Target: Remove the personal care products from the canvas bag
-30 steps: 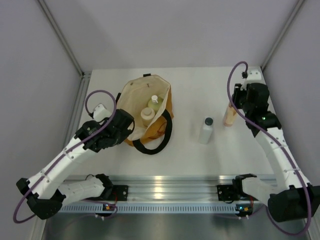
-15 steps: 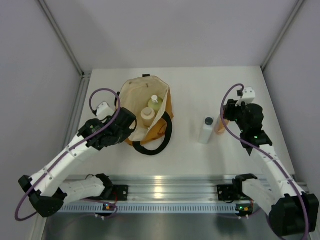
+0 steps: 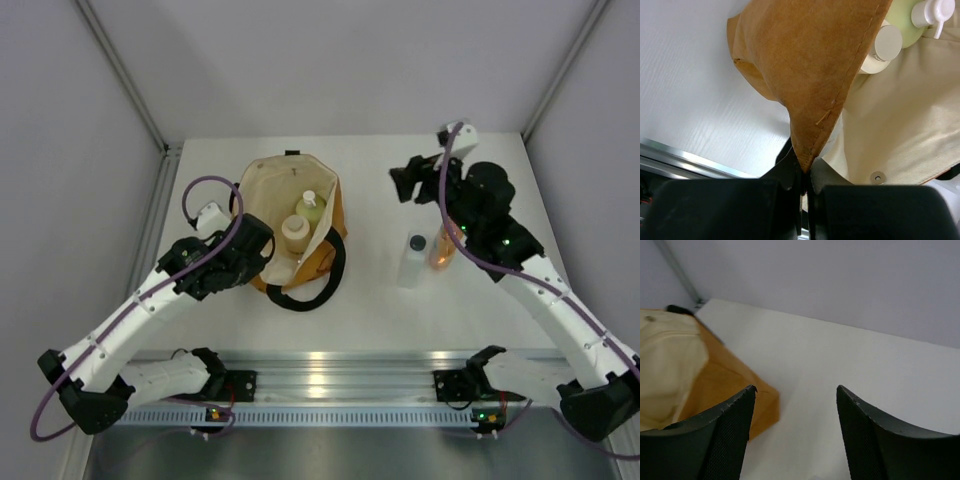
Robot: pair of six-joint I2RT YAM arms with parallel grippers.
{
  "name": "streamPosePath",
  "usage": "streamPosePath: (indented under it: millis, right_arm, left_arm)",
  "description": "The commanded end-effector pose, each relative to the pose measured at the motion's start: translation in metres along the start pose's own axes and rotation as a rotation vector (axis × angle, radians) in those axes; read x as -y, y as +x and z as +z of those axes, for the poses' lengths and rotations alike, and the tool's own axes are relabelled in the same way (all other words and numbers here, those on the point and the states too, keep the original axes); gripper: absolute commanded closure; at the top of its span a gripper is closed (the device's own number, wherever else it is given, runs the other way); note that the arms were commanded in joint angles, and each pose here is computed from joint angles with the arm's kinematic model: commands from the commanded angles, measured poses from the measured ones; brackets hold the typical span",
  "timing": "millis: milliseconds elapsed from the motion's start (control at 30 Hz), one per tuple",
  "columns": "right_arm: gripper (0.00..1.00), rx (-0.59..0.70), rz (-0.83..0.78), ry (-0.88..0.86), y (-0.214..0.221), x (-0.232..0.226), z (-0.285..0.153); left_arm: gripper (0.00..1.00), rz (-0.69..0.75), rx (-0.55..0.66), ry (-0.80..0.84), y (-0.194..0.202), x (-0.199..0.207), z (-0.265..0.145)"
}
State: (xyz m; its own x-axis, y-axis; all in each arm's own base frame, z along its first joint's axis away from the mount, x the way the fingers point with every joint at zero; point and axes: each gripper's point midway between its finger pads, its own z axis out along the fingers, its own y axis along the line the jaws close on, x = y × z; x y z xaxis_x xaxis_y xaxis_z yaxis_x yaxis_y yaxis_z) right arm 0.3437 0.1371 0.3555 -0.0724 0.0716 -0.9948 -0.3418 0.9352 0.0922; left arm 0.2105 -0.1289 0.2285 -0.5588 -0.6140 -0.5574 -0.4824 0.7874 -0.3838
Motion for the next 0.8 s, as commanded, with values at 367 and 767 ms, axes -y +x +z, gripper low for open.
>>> streamPosePath:
  millis: [367,767]
  right_arm:
    - [0.45,-0.372,-0.084,-0.379,0.044,-0.247,0.040]
    - [0.44,-0.591,-0.199,-0.225,0.136,-0.257,0.099]
  left_arm:
    - [1.00,-0.034,-0.055,0.089,0.010,0.024,0.002]
    - [1.00,-0.042,-0.049,0.078,0.012,0.014,0.004]
